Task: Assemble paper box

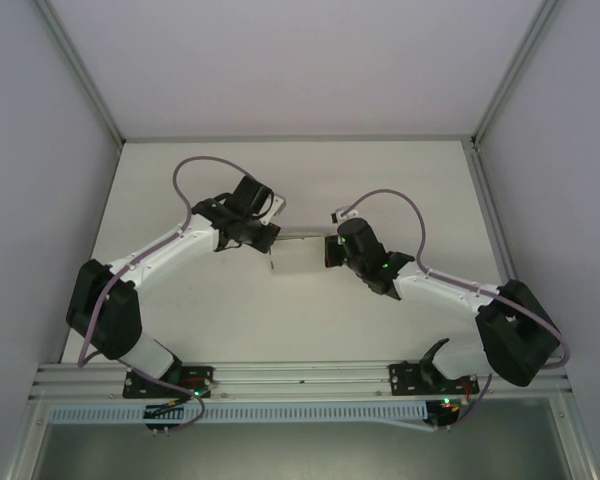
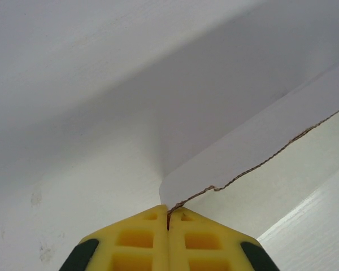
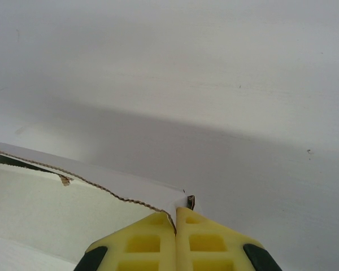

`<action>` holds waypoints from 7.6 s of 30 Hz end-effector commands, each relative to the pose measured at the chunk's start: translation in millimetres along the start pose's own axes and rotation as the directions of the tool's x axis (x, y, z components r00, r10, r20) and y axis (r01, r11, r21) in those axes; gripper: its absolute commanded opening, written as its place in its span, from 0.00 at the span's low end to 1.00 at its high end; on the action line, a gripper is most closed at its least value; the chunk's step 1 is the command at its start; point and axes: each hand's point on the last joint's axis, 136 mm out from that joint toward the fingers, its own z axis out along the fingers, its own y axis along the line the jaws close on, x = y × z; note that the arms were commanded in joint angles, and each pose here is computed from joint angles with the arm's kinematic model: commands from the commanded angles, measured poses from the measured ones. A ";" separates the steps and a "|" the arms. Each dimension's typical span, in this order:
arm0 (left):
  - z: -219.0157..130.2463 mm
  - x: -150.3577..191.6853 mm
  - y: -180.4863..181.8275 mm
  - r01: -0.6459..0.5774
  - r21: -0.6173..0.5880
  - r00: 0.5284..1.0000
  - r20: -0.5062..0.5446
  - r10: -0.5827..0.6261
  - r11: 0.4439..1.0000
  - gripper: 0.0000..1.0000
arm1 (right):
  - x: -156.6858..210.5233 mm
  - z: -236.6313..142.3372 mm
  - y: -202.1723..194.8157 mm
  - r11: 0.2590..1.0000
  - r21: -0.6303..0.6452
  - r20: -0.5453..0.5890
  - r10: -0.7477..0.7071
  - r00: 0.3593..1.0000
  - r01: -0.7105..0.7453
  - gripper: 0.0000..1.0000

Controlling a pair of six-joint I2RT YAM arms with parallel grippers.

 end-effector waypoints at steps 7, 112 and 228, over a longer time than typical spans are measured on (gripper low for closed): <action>-11.3 -8.5 -24.1 0.292 0.204 0.956 -0.098 -0.277 0.935 0.00 | 98.9 -8.7 -28.8 0.974 0.119 -0.310 -0.148 0.939 0.193 0.00; 23.6 61.0 -16.4 0.386 -0.202 0.921 0.029 -0.388 0.900 0.00 | 94.1 -20.3 -33.7 0.976 0.175 -0.178 -0.098 0.979 0.130 0.01; 73.4 88.1 -40.9 0.389 0.501 0.889 0.017 -0.458 0.773 0.00 | 157.7 0.6 -33.4 0.975 -0.218 -0.166 0.009 0.986 -0.045 0.08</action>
